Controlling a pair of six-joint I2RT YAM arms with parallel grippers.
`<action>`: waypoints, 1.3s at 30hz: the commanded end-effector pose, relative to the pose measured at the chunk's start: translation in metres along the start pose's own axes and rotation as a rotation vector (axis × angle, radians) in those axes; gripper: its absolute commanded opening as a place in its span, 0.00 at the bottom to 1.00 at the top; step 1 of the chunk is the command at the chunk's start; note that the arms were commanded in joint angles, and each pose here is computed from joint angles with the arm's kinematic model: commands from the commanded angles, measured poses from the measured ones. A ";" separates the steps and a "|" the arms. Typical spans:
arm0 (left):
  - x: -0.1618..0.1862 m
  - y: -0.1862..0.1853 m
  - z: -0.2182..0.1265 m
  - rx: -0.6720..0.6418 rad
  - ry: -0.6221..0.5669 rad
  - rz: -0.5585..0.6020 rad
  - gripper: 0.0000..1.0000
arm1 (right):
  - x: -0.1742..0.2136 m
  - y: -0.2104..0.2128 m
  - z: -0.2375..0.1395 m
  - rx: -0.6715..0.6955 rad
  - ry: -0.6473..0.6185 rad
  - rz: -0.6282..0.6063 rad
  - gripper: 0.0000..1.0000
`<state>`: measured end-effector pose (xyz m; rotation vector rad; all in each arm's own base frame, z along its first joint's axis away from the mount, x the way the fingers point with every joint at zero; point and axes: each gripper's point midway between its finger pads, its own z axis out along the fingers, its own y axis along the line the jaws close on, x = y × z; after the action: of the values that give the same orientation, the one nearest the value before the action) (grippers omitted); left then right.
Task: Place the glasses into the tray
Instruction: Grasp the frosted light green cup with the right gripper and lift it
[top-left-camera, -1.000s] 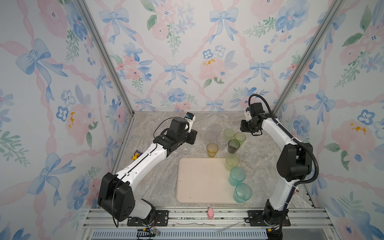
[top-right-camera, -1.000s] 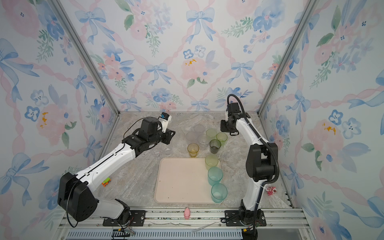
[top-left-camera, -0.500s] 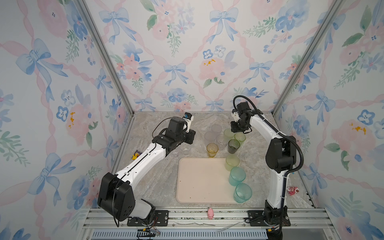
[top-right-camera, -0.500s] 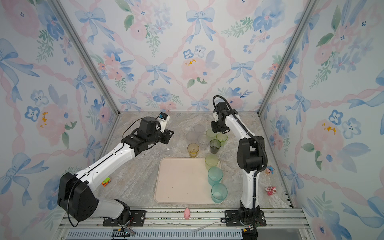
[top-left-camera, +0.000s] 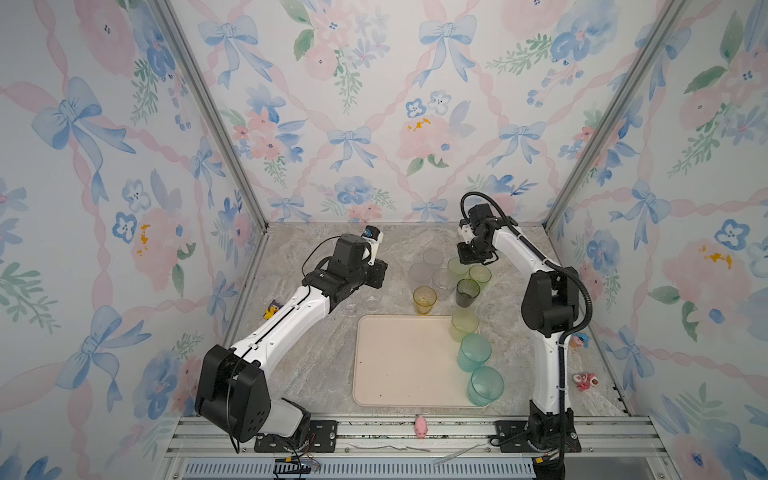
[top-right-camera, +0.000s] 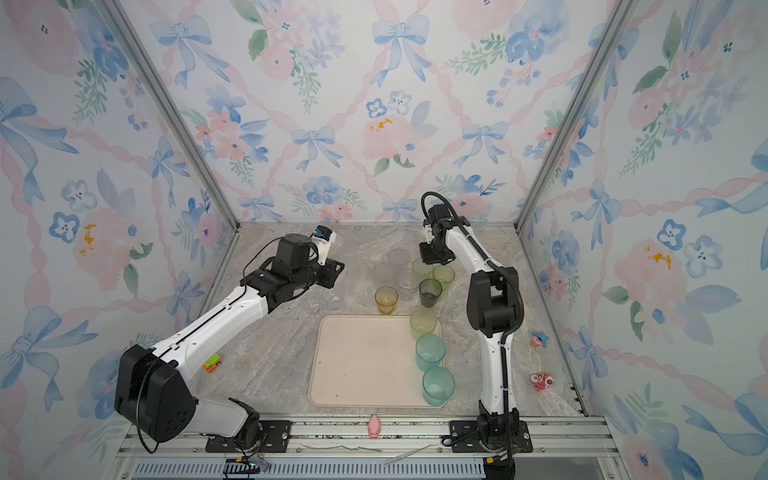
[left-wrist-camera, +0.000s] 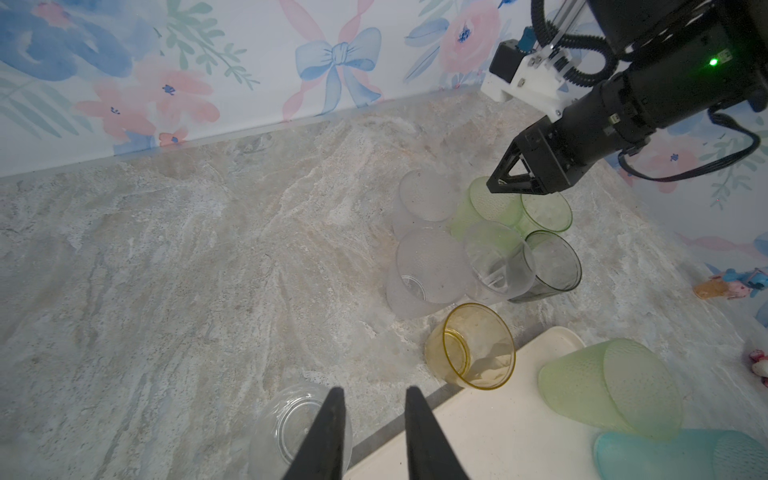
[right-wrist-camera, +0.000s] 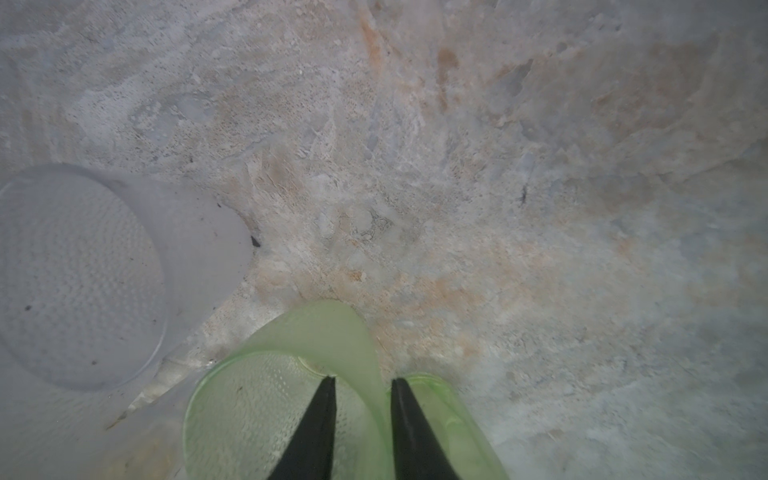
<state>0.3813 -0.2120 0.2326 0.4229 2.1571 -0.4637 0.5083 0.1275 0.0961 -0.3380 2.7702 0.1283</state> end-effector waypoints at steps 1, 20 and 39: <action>0.001 0.001 -0.002 0.010 -0.006 0.002 0.28 | 0.002 0.011 0.005 -0.015 0.032 -0.031 0.25; 0.006 0.005 0.001 0.013 0.009 -0.004 0.28 | 0.008 0.006 0.005 0.041 0.040 -0.069 0.04; 0.013 -0.001 -0.002 0.041 0.018 -0.010 0.27 | -0.017 -0.006 -0.105 0.134 -0.180 -0.057 0.00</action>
<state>0.3777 -0.2093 0.2206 0.4305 2.1858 -0.4928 0.4982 0.1167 0.1739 -0.3747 2.6211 -0.0053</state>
